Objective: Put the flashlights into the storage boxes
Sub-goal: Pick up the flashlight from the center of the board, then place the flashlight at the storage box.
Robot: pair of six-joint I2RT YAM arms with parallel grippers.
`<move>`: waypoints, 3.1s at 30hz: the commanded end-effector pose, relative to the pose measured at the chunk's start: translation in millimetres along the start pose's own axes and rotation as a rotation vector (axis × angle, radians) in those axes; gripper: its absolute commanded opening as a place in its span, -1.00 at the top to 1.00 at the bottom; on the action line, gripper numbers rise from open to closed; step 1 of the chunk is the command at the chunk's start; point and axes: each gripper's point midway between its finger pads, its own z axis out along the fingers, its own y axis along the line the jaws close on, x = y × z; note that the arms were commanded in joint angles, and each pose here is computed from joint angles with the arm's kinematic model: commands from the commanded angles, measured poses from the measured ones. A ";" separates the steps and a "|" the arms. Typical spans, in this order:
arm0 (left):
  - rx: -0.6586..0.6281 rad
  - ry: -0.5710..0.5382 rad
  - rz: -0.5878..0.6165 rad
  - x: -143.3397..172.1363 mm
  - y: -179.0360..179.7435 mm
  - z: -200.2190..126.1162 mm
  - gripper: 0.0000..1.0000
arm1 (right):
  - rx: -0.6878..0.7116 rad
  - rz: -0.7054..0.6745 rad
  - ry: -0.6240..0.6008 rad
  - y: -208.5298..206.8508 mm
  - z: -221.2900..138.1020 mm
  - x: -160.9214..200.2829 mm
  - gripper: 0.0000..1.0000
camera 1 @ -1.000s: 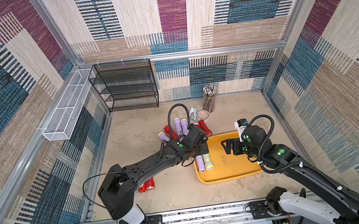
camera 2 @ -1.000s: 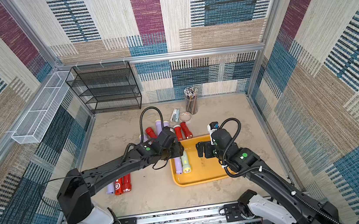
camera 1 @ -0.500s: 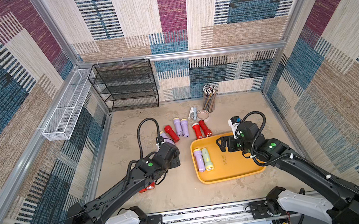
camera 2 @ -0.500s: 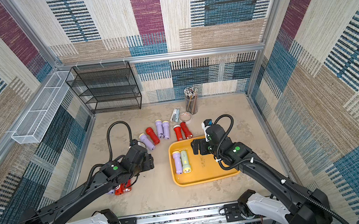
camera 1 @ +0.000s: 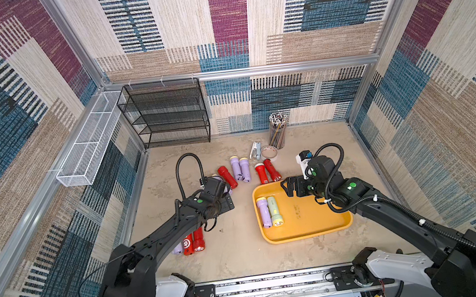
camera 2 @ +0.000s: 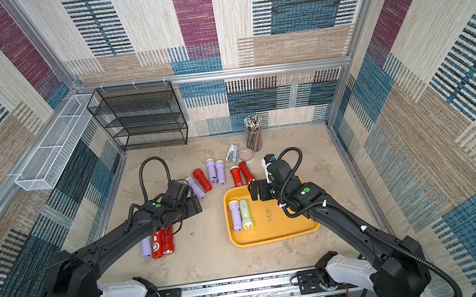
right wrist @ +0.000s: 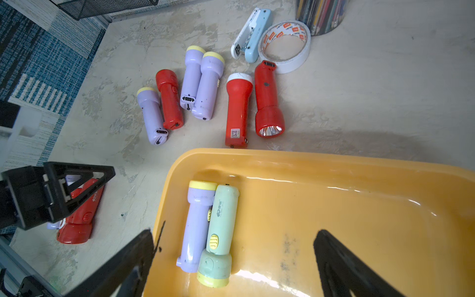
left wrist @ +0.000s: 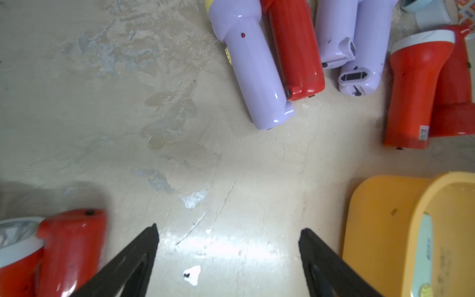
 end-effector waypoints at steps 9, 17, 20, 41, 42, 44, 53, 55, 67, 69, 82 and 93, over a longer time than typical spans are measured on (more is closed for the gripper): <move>-0.060 -0.002 -0.151 -33.3 -15.2 50.4 -0.64 | 0.055 -0.037 -0.058 -8.1 4.3 -14.1 -0.99; -0.066 -0.001 -0.206 -49.2 -25.8 68.6 -0.61 | 0.092 -0.065 -0.071 -13.9 7.3 -18.9 -0.99; -0.080 0.004 -0.216 -52.4 -22.6 75.7 -0.59 | 0.096 -0.071 -0.071 -15.9 8.1 -18.5 -0.99; -0.112 0.063 -0.224 -52.8 -12.0 104.0 -0.11 | 0.111 -0.070 -0.079 -29.6 7.5 -19.8 -0.99; -0.115 0.068 -0.222 -50.8 -10.6 105.2 -0.11 | 0.110 -0.070 -0.077 -29.5 8.2 -19.5 -0.99; -0.118 0.075 -0.221 -48.7 -8.3 106.1 -0.08 | 0.109 -0.071 -0.074 -29.4 9.7 -18.7 -0.99; -0.101 0.101 -0.207 -39.0 -4.0 97.9 0.37 | 0.099 -0.066 -0.082 -27.2 7.6 -21.0 -0.99; -0.097 0.103 -0.203 -37.2 -2.6 92.1 0.39 | 0.098 -0.066 -0.085 -27.3 6.8 -20.8 -0.99; 0.023 0.069 -0.182 -19.7 -12.8 33.8 0.41 | 0.085 -0.056 -0.094 -24.4 -3.1 -22.0 -0.99; 0.053 0.060 -0.181 -15.4 -19.5 22.6 0.41 | 0.103 -0.060 -0.104 -26.9 -8.7 -24.4 -0.99; 0.293 0.049 -0.043 40.7 -123.8 -41.0 0.40 | 0.129 -0.043 -0.155 -30.3 -44.5 -30.1 -0.99; 0.382 0.062 0.063 84.8 -189.7 -58.8 0.38 | 0.139 -0.020 -0.182 -34.2 -70.3 -26.1 -0.99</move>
